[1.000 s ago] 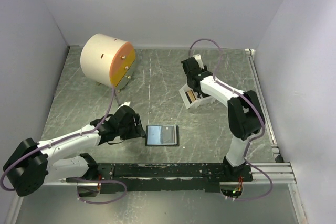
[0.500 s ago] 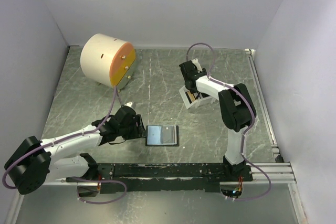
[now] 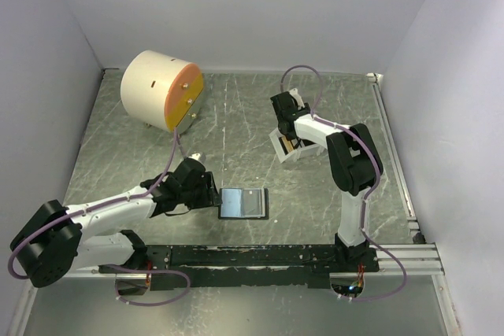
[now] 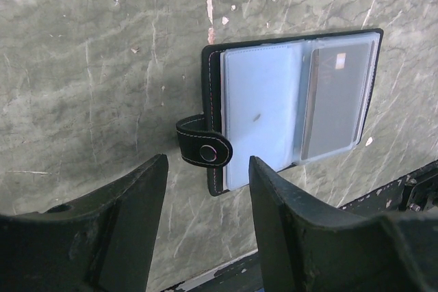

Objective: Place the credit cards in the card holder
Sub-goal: Pick up the credit card from the storage box.

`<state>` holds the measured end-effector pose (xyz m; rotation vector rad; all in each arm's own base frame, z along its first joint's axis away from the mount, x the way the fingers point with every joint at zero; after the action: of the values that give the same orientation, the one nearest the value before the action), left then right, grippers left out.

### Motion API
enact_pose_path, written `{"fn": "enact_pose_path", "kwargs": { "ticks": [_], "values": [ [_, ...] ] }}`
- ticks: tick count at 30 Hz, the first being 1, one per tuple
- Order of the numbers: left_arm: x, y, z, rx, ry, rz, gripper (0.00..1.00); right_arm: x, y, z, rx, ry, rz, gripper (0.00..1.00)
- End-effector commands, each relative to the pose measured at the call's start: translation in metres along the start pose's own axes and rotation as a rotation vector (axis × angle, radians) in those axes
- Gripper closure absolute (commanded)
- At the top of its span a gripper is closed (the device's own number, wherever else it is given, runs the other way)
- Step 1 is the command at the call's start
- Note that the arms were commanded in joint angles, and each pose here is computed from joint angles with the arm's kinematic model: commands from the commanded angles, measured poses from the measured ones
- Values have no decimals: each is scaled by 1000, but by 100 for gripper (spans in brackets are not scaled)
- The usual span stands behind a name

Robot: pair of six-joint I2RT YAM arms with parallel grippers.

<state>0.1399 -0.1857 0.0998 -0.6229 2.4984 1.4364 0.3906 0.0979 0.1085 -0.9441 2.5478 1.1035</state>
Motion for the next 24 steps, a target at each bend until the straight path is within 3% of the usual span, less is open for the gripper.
{"fn": "enact_pose_path", "kwargs": {
  "ticks": [1,11,24],
  "values": [
    [-3,2,-7,43,-13,-9,39,3,-7,-3,41,0,3,69],
    [0,3,-7,68,3,2,39,-1,-5,-8,56,-8,-1,88],
    [3,1,-6,72,15,11,39,-5,4,-18,43,-35,-34,100]
  ]
}}
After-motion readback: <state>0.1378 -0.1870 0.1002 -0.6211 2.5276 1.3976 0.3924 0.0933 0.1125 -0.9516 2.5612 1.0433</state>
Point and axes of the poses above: each gripper's point midway between its finger pads, its own y axis back along the fingers, its own z axis along the line the jaws close on, x = y × z, the point moved 8 cm from there along y, back along the fingers, and after that the axes turned 6 degrees about y, right-handed, at the moved point
